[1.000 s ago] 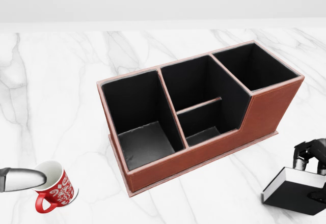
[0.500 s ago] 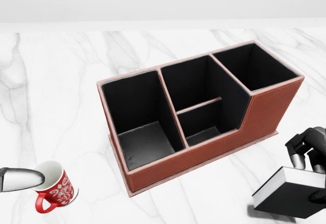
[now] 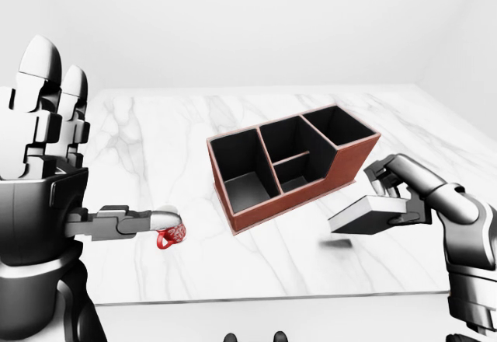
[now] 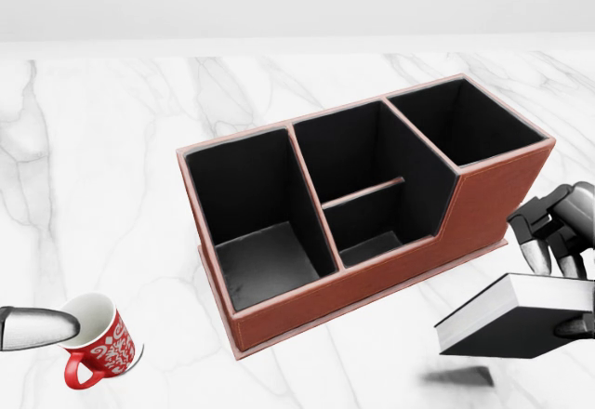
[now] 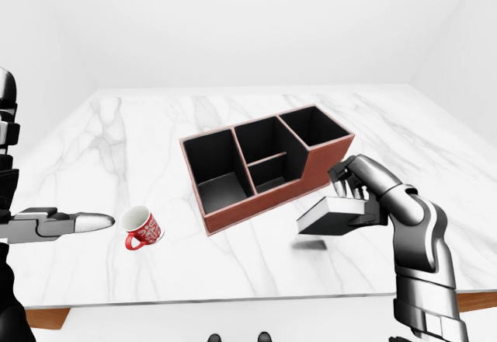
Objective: Pick up the book and place it in the back compartment of the caddy.
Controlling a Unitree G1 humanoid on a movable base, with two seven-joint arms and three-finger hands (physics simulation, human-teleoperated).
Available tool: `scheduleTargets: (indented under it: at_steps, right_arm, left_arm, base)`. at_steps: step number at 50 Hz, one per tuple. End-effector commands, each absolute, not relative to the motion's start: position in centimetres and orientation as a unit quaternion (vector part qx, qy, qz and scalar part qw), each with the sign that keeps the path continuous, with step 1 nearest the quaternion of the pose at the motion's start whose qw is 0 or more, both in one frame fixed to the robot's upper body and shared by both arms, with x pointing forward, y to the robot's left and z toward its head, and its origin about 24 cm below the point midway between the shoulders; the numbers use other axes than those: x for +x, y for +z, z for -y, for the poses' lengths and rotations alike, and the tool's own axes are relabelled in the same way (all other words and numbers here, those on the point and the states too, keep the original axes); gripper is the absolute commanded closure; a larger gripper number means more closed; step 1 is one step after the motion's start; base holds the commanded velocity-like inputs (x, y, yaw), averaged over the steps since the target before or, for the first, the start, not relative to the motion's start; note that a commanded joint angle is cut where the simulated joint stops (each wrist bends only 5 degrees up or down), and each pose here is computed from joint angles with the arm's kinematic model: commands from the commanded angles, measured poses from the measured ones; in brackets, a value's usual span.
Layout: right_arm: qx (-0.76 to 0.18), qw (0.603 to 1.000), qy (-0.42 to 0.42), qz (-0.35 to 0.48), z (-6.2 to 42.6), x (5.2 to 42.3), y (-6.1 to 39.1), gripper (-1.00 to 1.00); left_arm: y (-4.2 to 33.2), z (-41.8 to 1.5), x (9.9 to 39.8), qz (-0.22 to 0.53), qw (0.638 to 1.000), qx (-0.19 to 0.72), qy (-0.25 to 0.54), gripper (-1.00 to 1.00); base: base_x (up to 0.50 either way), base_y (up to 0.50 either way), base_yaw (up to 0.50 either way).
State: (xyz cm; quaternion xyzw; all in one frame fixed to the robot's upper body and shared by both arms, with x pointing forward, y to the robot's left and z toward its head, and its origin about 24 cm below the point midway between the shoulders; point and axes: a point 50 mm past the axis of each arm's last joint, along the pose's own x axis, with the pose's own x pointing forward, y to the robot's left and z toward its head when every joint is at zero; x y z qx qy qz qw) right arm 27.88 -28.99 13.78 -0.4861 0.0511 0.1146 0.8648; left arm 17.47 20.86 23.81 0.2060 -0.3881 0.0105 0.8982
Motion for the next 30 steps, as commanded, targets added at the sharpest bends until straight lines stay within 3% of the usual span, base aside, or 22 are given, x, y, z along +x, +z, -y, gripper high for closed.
scheduleTargets:
  at_steps: [1,30]
  right_arm:
    - [-0.492,0.864,0.104,0.012,27.9,27.7,16.4,1.0]
    - [-0.502,0.837,0.126,0.175,22.8,27.1,21.8,1.0]
  left_arm:
    - [23.8,-20.9,17.5,0.389,0.898,0.207,0.011,-0.95]
    - [24.1,-21.0,17.2,0.395,0.895,0.208,0.013,-0.95]
  base:
    - [0.0,0.0,0.0]
    - [0.0,0.0,0.0]
